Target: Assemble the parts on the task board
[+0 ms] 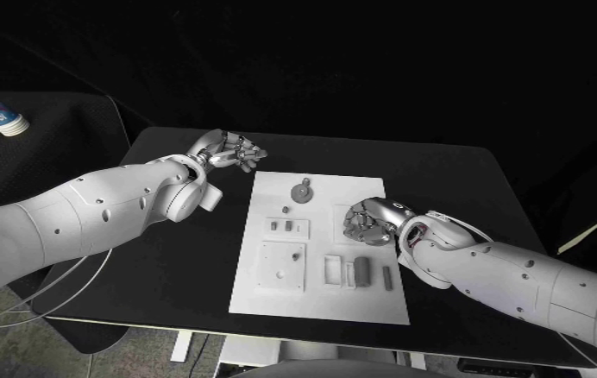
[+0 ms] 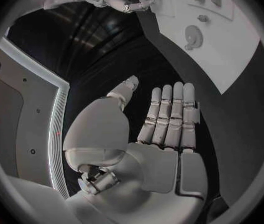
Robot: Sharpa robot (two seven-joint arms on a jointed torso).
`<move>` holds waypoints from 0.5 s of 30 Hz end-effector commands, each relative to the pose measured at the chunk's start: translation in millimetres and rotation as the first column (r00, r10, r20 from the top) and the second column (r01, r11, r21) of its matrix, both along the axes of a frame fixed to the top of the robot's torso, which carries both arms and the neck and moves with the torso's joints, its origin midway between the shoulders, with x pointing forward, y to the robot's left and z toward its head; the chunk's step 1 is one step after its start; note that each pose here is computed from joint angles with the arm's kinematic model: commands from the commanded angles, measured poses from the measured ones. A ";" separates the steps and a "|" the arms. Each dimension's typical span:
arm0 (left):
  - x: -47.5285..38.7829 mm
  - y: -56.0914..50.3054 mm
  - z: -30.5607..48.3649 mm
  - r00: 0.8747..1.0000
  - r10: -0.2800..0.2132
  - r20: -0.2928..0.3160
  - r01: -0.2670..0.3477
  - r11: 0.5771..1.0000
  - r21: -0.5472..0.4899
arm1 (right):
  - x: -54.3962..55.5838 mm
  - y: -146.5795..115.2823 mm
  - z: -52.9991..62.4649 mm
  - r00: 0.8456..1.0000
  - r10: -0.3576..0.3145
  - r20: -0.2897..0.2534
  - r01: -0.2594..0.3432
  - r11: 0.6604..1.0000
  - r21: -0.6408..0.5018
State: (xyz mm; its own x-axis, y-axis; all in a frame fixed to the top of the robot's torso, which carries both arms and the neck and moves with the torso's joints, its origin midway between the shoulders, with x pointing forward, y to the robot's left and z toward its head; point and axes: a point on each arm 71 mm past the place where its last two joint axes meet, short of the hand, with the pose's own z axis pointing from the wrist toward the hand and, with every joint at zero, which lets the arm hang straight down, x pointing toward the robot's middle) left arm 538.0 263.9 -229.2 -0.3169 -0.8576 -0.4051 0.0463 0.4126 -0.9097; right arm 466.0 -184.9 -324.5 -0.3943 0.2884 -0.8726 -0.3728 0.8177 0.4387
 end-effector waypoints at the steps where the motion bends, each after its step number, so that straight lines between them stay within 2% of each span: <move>1: 0.1 -1.9 1.0 1.000 -0.013 -0.001 0.013 1.000 -0.012 | -0.3 0.5 0.6 1.000 0.006 0.010 -0.006 1.000 0.003; 15: 0.0 -1.8 0.9 1.000 -0.014 -0.002 0.014 1.000 -0.012 | -0.4 0.5 0.7 1.000 0.007 0.010 -0.007 1.000 0.004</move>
State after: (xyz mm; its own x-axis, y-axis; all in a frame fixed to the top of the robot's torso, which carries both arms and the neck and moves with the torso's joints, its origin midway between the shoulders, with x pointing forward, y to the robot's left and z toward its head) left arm 538.1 264.0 -229.3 -0.3180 -0.8574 -0.4045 0.0455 0.4124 -0.9099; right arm 466.1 -185.4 -324.2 -0.3899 0.2919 -0.8734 -0.3716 0.8179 0.4392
